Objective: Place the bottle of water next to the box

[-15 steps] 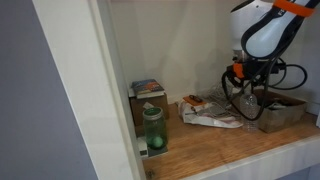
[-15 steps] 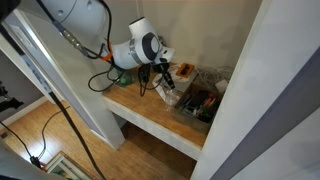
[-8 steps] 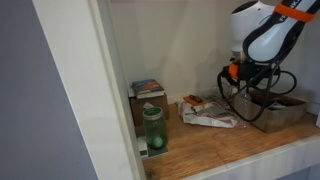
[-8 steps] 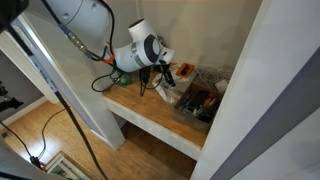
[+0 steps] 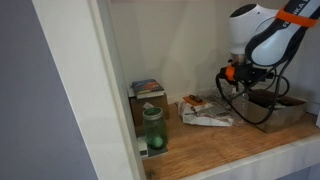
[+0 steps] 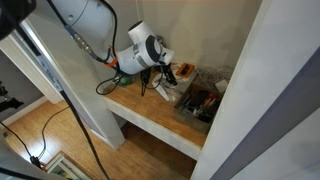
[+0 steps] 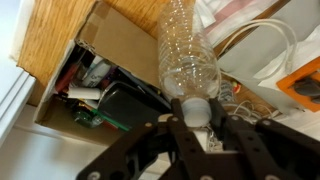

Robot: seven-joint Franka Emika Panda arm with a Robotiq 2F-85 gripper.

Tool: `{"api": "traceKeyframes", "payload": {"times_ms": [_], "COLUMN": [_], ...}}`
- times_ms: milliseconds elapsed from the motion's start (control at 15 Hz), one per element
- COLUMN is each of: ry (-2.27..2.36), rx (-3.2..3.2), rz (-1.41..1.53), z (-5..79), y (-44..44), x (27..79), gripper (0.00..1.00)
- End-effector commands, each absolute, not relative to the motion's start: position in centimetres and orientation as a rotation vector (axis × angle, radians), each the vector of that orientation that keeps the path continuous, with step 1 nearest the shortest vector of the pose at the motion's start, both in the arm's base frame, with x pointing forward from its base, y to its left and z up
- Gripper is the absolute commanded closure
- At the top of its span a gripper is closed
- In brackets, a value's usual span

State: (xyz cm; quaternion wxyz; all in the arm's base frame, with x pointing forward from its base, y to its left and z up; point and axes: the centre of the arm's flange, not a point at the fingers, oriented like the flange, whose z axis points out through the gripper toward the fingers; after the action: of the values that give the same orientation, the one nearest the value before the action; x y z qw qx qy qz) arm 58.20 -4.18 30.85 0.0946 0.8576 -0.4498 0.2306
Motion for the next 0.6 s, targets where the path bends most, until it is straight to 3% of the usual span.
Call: {"api": "traceKeyframes", "payload": {"times_ms": [0, 67, 133, 200, 533], "ry": [-1.32, -1.307, -1.293, -1.286, -1.255], "rx": [2.519, 2.519, 2.523, 2.525, 2.552], "rz": [0.717, 0.716, 0.717, 0.717, 0.668], "z": [28.49, 28.35, 28.34, 28.36, 27.66], "y": [-3.61, -3.56, -3.54, -3.52, -3.47], "x": [58.73, 58.72, 58.67, 58.64, 57.95], "gripper": [0.92, 0.92, 0.62, 0.43, 0.09]}}
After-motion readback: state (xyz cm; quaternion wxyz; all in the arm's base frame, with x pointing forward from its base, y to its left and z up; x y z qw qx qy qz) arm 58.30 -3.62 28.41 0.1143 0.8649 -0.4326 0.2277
